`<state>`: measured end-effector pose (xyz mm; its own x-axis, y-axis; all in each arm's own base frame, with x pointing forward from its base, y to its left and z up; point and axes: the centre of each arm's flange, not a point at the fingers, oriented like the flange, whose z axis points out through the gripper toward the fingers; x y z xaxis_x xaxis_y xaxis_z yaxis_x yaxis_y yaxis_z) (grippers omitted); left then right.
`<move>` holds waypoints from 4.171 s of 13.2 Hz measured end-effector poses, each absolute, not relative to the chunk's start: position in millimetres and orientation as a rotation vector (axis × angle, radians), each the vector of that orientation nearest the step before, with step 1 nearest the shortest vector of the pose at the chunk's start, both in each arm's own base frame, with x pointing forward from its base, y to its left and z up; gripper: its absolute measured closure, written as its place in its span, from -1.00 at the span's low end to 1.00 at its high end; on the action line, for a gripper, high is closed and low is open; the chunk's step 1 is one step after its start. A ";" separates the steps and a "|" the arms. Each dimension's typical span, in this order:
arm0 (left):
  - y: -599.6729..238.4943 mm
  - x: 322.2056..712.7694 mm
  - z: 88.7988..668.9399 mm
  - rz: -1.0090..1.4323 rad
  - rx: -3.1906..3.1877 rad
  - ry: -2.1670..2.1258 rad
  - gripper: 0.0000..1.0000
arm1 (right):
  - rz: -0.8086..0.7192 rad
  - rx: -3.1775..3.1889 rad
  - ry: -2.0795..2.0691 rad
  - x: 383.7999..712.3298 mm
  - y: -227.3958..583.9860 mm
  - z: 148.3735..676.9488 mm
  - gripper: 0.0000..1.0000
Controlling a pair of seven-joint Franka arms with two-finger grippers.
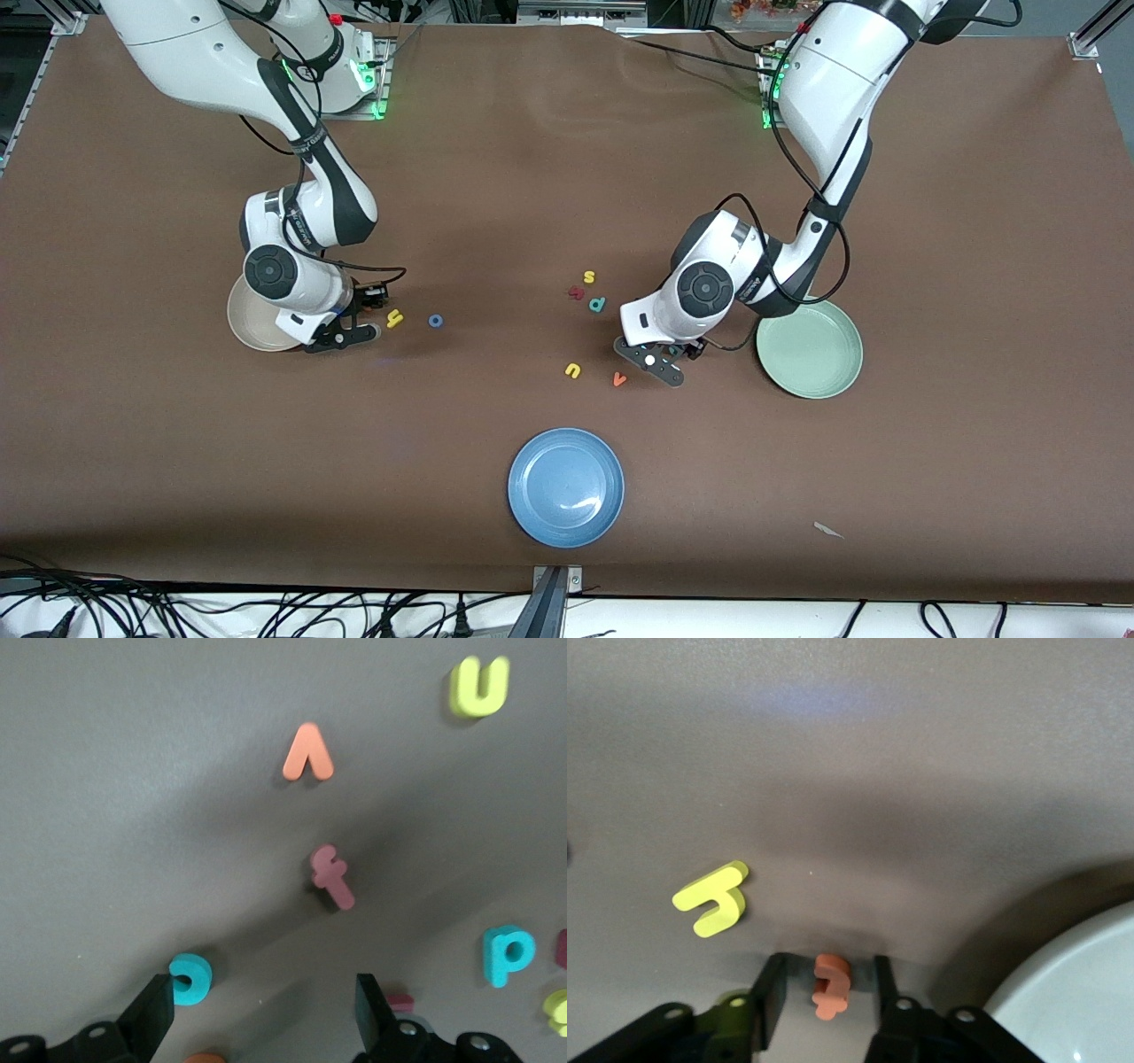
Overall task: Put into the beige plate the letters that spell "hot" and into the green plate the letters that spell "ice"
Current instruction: 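Grasp the orange letter with the right gripper while the left gripper grasps the teal c, then drop the orange letter in the cream plate while the left gripper drops the c, then reach the right gripper to the yellow h while the left gripper reaches the orange e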
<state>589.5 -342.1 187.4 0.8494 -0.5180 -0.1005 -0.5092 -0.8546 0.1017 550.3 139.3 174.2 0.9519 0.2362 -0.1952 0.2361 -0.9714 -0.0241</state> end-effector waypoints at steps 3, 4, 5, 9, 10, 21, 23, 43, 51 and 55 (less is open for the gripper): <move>-335.7 586.3 177.8 -0.217 2.956 -0.850 -0.74 | 0.310 -3.104 -0.371 550.9 137.2 175.1 0.59; -334.0 586.7 176.9 -0.220 2.955 -0.855 -0.74 | 0.310 -3.104 -0.372 550.8 137.3 175.2 0.62; -332.8 587.2 176.6 -0.220 2.954 -0.859 -0.59 | 0.310 -3.104 -0.371 550.8 137.3 175.2 0.62; -325.6 591.2 176.5 -0.217 2.944 -0.891 -0.49 | 0.312 -3.105 -0.367 552.8 138.0 180.6 0.62; -322.9 592.3 175.4 -0.217 2.947 -0.903 -0.49 | 0.323 -3.109 -0.356 556.8 137.3 190.7 0.62; -309.2 603.9 174.9 -0.181 2.930 -1.020 0.63 | 0.597 -3.149 -0.101 589.0 -39.9 232.9 0.62; -293.4 614.9 183.3 -0.166 2.928 -1.018 0.63 | 0.634 -3.142 -0.104 586.3 -45.7 211.8 0.62; -160.7 632.4 239.3 -0.506 2.923 -1.104 -0.69 | 0.264 -3.159 0.446 589.7 185.4 229.6 -0.74; -279.6 594.7 228.5 -0.376 3.093 -0.532 -1.00 | 0.260 -3.130 0.681 579.7 195.7 189.9 -0.73; -286.3 569.9 181.9 -0.296 3.093 -0.438 -0.69 | 0.241 -3.117 0.722 571.2 193.4 178.2 -0.73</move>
